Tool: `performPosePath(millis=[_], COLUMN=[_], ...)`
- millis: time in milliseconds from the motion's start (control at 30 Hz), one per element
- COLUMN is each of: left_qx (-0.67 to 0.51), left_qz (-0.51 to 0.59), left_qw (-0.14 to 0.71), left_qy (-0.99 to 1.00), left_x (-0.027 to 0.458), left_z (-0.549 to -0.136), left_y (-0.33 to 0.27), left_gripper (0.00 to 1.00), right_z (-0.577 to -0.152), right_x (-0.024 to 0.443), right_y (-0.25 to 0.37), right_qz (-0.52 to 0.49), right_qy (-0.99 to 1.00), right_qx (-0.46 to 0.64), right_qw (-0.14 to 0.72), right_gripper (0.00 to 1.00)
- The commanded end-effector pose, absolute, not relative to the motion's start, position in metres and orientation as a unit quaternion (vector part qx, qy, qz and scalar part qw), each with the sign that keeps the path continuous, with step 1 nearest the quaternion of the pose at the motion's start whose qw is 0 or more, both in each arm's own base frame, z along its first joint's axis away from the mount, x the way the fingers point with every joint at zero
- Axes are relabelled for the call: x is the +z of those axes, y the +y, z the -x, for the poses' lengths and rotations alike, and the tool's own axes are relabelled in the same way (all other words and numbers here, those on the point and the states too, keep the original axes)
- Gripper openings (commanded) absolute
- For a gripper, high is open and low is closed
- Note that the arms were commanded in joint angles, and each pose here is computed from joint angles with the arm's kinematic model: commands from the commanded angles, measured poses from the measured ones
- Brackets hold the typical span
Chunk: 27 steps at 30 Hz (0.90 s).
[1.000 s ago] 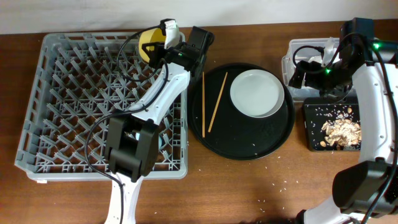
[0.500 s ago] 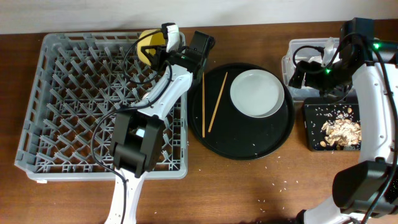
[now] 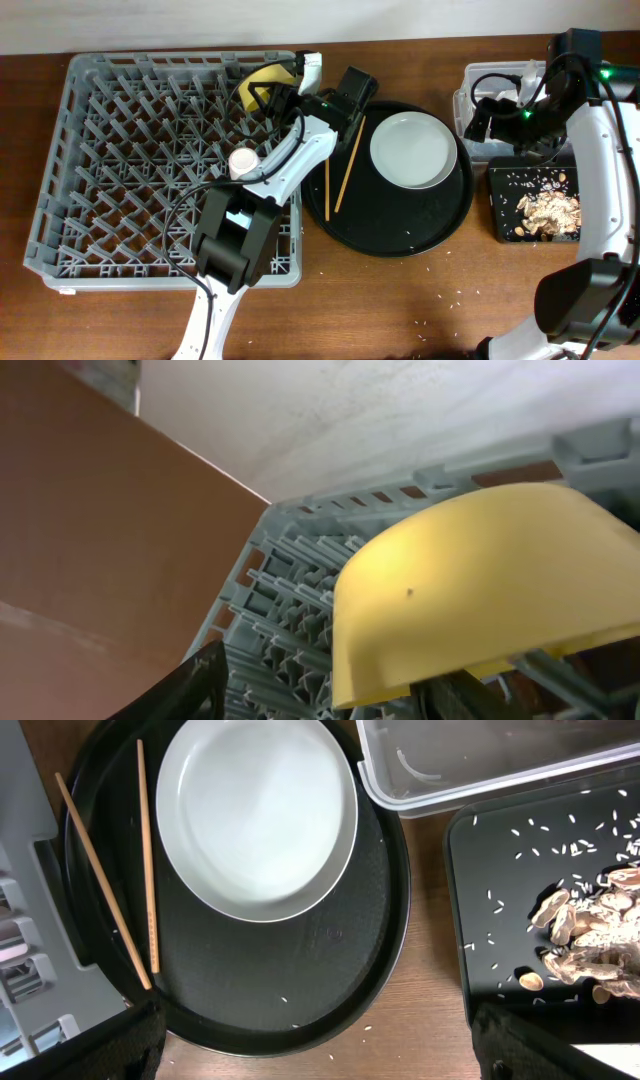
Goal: Sort waste into correct bins and load items into the dishwasher rack
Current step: 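Grasp the white plate edge with the left gripper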
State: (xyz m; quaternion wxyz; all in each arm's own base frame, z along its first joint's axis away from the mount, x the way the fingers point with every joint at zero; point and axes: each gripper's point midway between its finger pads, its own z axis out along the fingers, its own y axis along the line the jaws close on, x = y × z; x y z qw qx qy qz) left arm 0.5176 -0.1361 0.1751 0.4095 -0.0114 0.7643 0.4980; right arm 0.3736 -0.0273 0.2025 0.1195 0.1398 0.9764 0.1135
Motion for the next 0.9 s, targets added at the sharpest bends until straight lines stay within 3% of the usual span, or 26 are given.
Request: performPosePath(millis=[0,333,433,533,867], left_qx=[0.467,0.237,0.098,-0.158,-0.158], left_qz=[-0.062,-0.133,-0.182,-0.209,-0.148], left_qw=[0.377,0.388,0.368,0.277,0.186], left_qy=[0.798,0.881,0.907,0.925,0.959], left_x=[0.156,0.18,0.174,0.156,0.082], left_z=[-0.522,-0.505,-0.492,-0.45,-0.427], left_y=[-0.156,-0.221,-0.263,-0.342,-0.361], left_gripper=[0.57,0.61,0.66,0.66,0.63], right_z=[-0.375,-0.375,-0.375,-0.375,-0.375], right_x=[0.212,0.212,0.212,0.212,0.212], right_y=[-0.031,-0.031,-0.031,-0.031,-0.031], right_qz=[-0.144,-0.144,-0.144,-0.144,-0.144], right_qy=[0.975,0.975,0.975,0.975,0.975], right_qx=[0.108,0.108,0.108,0.108,0.108], right_qw=[0.135,0.135,0.135,0.135,0.135], right_gripper=[0.98,0.98,0.98,0.98,0.98])
